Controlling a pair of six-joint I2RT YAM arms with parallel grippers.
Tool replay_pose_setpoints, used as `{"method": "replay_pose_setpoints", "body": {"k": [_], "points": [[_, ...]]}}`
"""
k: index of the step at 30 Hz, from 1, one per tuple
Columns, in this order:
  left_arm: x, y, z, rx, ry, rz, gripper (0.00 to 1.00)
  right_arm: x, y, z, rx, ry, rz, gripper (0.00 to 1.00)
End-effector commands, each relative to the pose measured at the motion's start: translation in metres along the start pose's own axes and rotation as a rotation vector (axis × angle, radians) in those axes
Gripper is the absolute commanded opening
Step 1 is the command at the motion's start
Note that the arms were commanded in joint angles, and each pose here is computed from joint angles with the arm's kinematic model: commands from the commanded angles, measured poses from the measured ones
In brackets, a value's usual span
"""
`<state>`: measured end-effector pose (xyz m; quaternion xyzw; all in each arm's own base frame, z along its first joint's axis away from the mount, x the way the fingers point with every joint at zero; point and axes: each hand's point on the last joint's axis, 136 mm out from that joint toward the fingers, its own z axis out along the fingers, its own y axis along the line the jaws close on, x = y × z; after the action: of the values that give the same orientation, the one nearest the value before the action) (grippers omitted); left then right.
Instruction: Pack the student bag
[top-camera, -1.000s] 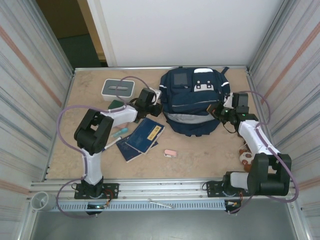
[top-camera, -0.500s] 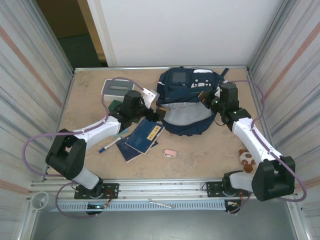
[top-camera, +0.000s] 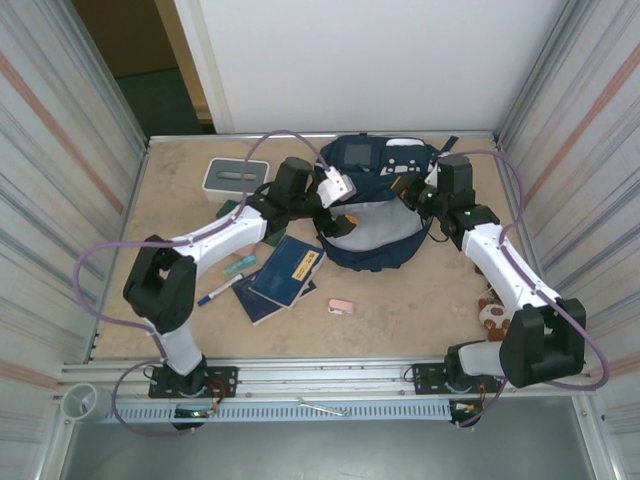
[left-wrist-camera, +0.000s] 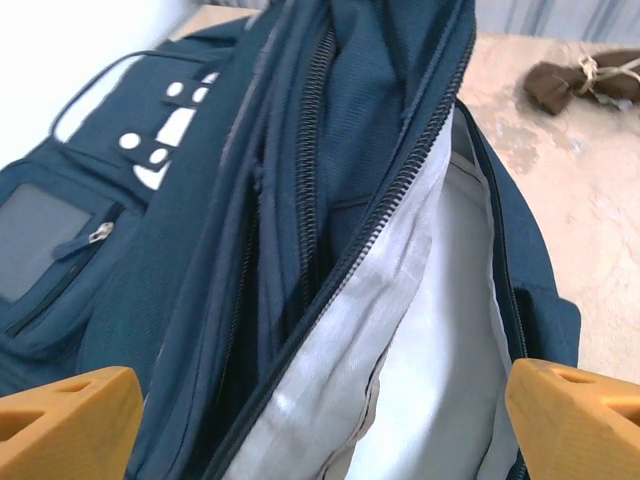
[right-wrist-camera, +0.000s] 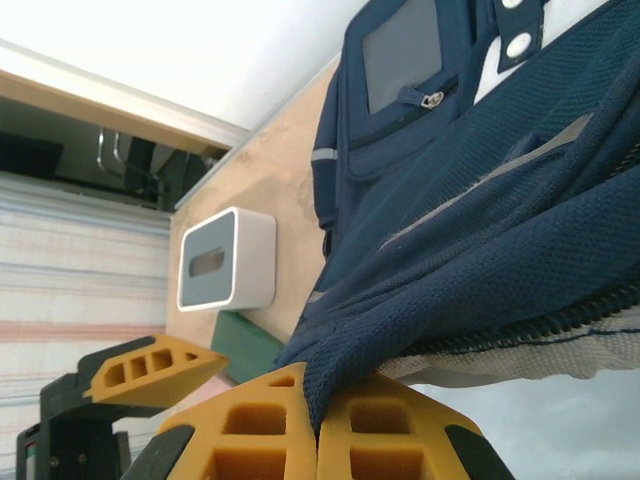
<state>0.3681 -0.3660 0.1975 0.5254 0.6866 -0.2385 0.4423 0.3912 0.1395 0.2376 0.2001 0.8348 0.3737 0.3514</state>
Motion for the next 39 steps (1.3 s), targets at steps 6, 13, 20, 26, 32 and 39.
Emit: {"method": "replay_pose_setpoints", "body": {"k": [6, 13, 20, 26, 32, 39], "points": [[0.005, -0.007, 0.019, 0.135, 0.087, 0.102, 0.64, -0.008, 0.036, -0.009, -0.094, 0.006, -0.105, 0.00], [-0.003, 0.014, 0.023, 0.038, 0.090, 0.117, 0.31, -0.004, 0.024, -0.008, -0.051, 0.019, -0.100, 0.00], [-0.052, 0.050, 0.005, -0.272, -0.098, 0.213, 0.19, 0.015, -0.017, -0.013, 0.054, 0.011, -0.039, 0.05], [-0.089, 0.056, -0.007, -0.369, -0.276, 0.321, 0.02, 0.031, -0.039, -0.023, 0.115, 0.015, -0.077, 0.19], [-0.093, 0.038, -0.007, -0.265, -0.374, 0.458, 0.00, 0.034, -0.037, -0.051, 0.194, -0.013, -0.406, 0.48], [-0.084, 0.041, -0.028, -0.117, -0.465, 0.426, 0.00, 0.027, -0.025, -0.072, 0.256, -0.105, -0.735, 0.75]]}}
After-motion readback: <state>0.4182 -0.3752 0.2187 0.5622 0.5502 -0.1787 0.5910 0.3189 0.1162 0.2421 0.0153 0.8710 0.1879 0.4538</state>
